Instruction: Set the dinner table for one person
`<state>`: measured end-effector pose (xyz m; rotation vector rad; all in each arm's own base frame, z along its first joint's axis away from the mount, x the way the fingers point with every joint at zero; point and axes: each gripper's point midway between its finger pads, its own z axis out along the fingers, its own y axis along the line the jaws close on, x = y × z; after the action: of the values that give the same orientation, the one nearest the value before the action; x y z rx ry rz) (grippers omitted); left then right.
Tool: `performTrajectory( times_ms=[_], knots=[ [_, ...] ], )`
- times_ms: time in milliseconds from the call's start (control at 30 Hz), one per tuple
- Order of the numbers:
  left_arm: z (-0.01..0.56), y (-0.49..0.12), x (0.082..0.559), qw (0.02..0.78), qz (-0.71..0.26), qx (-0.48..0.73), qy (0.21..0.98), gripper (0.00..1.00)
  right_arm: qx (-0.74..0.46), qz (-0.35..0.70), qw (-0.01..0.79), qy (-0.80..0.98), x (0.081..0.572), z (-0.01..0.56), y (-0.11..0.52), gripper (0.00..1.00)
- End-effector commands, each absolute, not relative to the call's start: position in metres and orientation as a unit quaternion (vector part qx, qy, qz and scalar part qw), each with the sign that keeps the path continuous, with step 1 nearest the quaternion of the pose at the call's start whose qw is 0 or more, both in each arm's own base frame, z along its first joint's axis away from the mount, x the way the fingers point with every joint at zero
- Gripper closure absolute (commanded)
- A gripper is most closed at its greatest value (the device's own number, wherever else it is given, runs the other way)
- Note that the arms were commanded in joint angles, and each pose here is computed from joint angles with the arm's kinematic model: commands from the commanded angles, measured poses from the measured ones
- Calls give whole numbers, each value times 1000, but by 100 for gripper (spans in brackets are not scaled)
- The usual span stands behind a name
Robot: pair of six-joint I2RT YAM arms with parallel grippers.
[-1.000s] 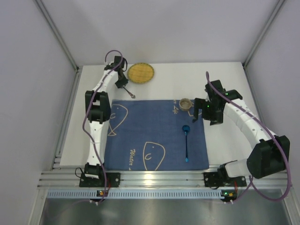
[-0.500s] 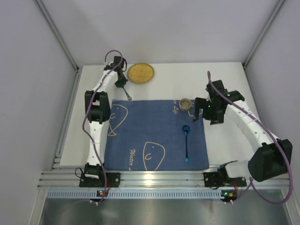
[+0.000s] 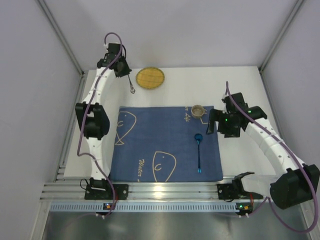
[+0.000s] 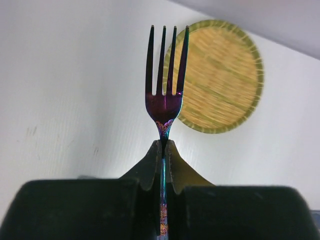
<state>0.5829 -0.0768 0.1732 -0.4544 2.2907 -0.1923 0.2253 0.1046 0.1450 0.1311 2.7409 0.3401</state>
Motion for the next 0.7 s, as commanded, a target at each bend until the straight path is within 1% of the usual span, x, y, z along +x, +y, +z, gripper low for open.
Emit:
performTrajectory(
  times_ms=[0,33,67,100,167,200,233,267,300,367,400,467,500,533,600,667],
  knots=[
    [247,-79,550,440,-99,-121,884,100,46,148,213,965,222,154,109,4],
    [239,-77,540,430,-91,-115,891,100,45,152,212,964,220,153,110,5],
    [250,-73,524,435,-86,-109,890,100,42,160,211,963,215,153,112,5],
    [220,-70,507,400,-72,-95,909,100,42,166,213,962,214,154,113,5],
    [205,-70,481,370,-70,-80,923,100,37,178,215,960,209,156,116,5],
    [191,-69,456,347,-68,-71,933,100,34,182,217,958,207,157,117,5],
    [183,-75,439,324,-86,-62,940,100,32,184,218,958,205,157,117,5],
    [176,-75,426,309,-88,-63,945,100,29,187,221,957,203,158,117,5],
    [162,-74,400,286,-91,-71,951,100,27,188,222,956,201,159,117,5],
    [153,-79,377,276,-107,-74,952,100,24,195,224,954,197,161,118,5],
    [142,-78,353,263,-111,-82,955,100,23,199,223,954,195,162,118,5],
    [138,-82,335,266,-119,-88,952,100,19,210,225,951,189,164,121,5],
    [120,-79,317,246,-115,-93,958,100,20,212,224,951,186,164,121,5],
    [126,-79,308,258,-119,-93,954,100,19,215,224,950,183,165,121,5],
    [112,-79,287,240,-123,-95,958,100,17,217,224,950,175,165,119,5],
    [113,-83,274,245,-135,-93,956,100,16,219,225,949,167,163,118,5]
  ],
)
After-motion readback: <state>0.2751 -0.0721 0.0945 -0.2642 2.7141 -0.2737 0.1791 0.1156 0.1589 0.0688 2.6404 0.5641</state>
